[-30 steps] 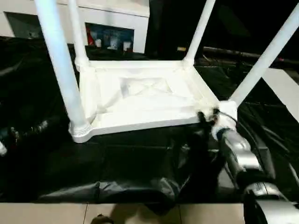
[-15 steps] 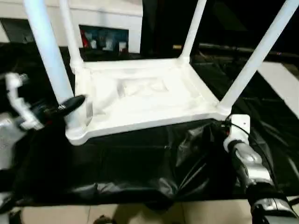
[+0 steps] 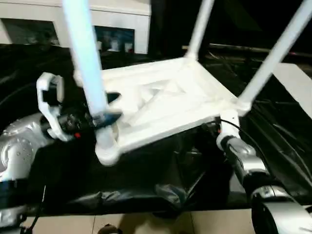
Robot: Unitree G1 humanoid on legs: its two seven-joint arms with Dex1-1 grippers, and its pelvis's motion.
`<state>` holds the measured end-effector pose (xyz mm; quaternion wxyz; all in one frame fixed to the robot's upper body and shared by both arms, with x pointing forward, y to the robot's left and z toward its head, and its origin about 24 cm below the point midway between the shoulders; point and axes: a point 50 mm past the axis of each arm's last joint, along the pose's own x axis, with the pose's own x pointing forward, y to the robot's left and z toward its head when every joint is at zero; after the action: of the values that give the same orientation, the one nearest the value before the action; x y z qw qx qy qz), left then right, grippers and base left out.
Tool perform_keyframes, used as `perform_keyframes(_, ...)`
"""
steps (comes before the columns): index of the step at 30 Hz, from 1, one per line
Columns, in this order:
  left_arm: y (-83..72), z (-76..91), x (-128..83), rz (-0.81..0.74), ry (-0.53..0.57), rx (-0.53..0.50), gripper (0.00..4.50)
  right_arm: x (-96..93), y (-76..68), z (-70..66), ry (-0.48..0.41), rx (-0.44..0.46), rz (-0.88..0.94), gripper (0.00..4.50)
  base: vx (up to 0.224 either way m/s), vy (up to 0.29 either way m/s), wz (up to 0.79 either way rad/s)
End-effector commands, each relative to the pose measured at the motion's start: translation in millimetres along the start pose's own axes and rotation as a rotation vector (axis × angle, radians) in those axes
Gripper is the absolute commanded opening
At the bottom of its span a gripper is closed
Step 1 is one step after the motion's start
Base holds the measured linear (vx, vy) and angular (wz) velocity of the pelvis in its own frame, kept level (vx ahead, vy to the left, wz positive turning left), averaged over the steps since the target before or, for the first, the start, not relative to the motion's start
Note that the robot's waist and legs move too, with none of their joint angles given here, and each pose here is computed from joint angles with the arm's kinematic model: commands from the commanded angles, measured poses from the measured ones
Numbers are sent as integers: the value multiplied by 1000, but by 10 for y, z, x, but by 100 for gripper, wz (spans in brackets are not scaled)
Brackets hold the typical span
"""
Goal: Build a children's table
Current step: Rotate table base
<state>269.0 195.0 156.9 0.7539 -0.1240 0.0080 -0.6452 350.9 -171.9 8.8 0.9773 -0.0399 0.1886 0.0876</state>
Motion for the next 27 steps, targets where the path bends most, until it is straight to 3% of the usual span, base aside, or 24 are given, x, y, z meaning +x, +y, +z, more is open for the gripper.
perform_keyframes(1,-58,-53,159,-67,25,-12,443,63,202,147,-42,-35,102,391,0,0,0)
perform_keyframes(4,-52,-102,339,-97,19,-23,443,102,446,187,-46,-93,218,391,0,0,0)
perform_keyframes(13,-18,-212,806,-192,48,7,443,120,830,238,-59,-139,411,391,0,0,0)
perform_keyframes(21,-60,-271,1175,-278,37,13,443,86,970,172,-48,-169,520,391,0,0,0)
perform_keyframes(27,59,-336,1327,-174,42,76,443,85,967,174,-55,-162,530,391,0,0,0)
